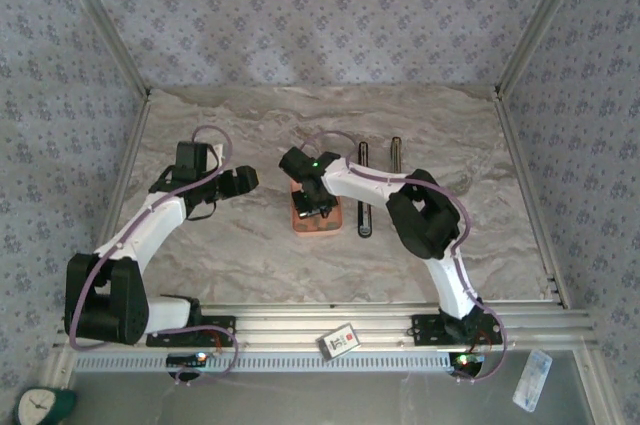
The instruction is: Load the staples into the stapler
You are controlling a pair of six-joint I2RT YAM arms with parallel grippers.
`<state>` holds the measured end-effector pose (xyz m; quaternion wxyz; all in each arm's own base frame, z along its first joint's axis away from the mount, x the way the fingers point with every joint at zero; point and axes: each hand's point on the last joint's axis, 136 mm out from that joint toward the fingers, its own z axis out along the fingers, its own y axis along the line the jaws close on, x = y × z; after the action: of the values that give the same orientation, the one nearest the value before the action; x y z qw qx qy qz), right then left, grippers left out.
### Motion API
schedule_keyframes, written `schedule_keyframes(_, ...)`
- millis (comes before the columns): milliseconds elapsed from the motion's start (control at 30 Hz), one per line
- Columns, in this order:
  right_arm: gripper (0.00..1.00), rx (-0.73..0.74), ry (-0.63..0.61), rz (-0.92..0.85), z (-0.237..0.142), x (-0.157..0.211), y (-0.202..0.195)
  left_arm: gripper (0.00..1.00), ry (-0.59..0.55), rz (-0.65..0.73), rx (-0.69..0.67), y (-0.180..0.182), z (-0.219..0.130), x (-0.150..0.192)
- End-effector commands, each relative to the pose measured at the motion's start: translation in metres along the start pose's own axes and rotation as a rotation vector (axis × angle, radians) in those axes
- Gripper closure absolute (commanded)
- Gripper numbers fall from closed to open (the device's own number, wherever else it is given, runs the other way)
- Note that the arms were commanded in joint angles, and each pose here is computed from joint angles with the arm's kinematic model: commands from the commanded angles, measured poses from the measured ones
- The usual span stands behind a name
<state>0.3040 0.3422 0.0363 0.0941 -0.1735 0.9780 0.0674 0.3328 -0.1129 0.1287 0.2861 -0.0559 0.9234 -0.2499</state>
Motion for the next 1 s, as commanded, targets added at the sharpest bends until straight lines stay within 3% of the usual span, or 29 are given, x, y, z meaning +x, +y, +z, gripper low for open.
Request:
schedule_keyframes(0, 0.65, -0.004, 0.025, -0.025, 0.006, 0.002, 0.005, 0.18, -0.005, 0.008, -0.005, 0.003, 0.002, -0.002)
schedule_keyframes(300, 0.66, 0.029, 0.062, -0.031, 0.023, 0.008, -0.001, 0.18, -0.006, 0.018, 0.002, 0.001, 0.002, -0.002)
schedule_keyframes(533, 0.77, 0.056, 0.049, -0.028, 0.024, 0.007, -0.006, 0.18, -0.009, 0.027, 0.011, -0.001, 0.001, -0.003)
schedule_keyframes(800, 0.81, 0.009, -0.113, -0.001, -0.02, -0.015, -0.003, 0.19, -0.022, 0.056, 0.022, -0.008, -0.003, -0.004)
schedule_keyframes(967, 0.81, -0.015, -0.197, 0.05, -0.053, -0.011, -0.014, 0.19, -0.037, 0.166, 0.037, -0.03, -0.011, -0.003)
